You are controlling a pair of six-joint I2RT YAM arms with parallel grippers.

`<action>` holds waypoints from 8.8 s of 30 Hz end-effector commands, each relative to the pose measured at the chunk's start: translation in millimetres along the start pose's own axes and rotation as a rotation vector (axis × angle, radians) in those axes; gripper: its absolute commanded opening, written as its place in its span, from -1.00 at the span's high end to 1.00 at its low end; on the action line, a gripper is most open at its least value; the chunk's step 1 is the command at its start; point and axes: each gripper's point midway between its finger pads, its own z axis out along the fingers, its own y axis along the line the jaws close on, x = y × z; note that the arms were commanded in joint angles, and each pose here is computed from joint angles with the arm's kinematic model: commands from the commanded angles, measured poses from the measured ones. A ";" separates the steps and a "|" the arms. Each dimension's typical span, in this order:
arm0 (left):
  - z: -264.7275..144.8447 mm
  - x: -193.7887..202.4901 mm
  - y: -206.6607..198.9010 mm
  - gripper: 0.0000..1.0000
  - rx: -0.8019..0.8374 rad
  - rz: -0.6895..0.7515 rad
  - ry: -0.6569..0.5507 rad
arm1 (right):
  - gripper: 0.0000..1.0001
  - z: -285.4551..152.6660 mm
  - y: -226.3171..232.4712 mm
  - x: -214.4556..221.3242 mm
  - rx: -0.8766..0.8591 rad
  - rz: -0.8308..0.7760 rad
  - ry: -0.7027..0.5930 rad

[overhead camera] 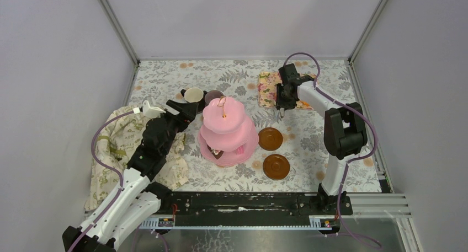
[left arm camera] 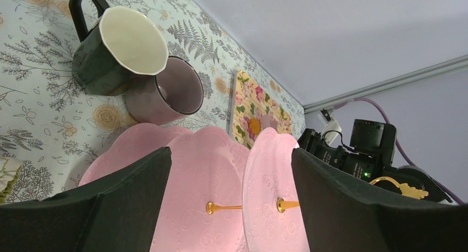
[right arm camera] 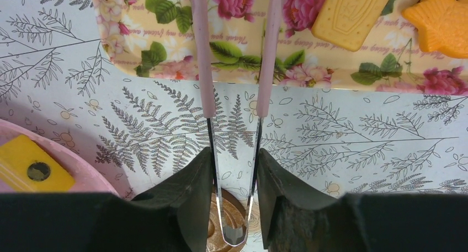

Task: Serve the afternoon tea
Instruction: Pick up the desert from the tray, then place the desert on the desert table.

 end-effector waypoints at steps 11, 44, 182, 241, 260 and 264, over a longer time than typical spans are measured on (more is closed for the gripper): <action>-1.5 -3.3 -5.8 -0.75 0.029 -0.007 -0.016 | 0.18 3.0 0.2 -11.8 0.010 -0.012 0.003; 0.9 3.5 0.1 -0.75 0.019 -0.018 -0.001 | 0.35 29.3 -6.4 -12.1 0.065 -0.036 0.061; 2.0 3.1 -5.3 -0.75 0.031 -0.024 0.007 | 0.75 -150.3 178.8 115.1 -0.250 -0.371 -0.135; 1.4 4.5 -4.6 -0.74 0.025 -0.031 0.015 | 0.16 -147.1 166.6 120.5 -0.231 -0.363 -0.145; 3.1 5.5 -5.4 -0.73 0.021 -0.033 0.021 | 0.24 -170.6 154.5 117.4 -0.269 -0.334 -0.206; 3.5 5.7 -5.6 -0.73 0.021 -0.029 0.022 | 0.25 -172.4 146.0 120.0 -0.254 -0.329 -0.210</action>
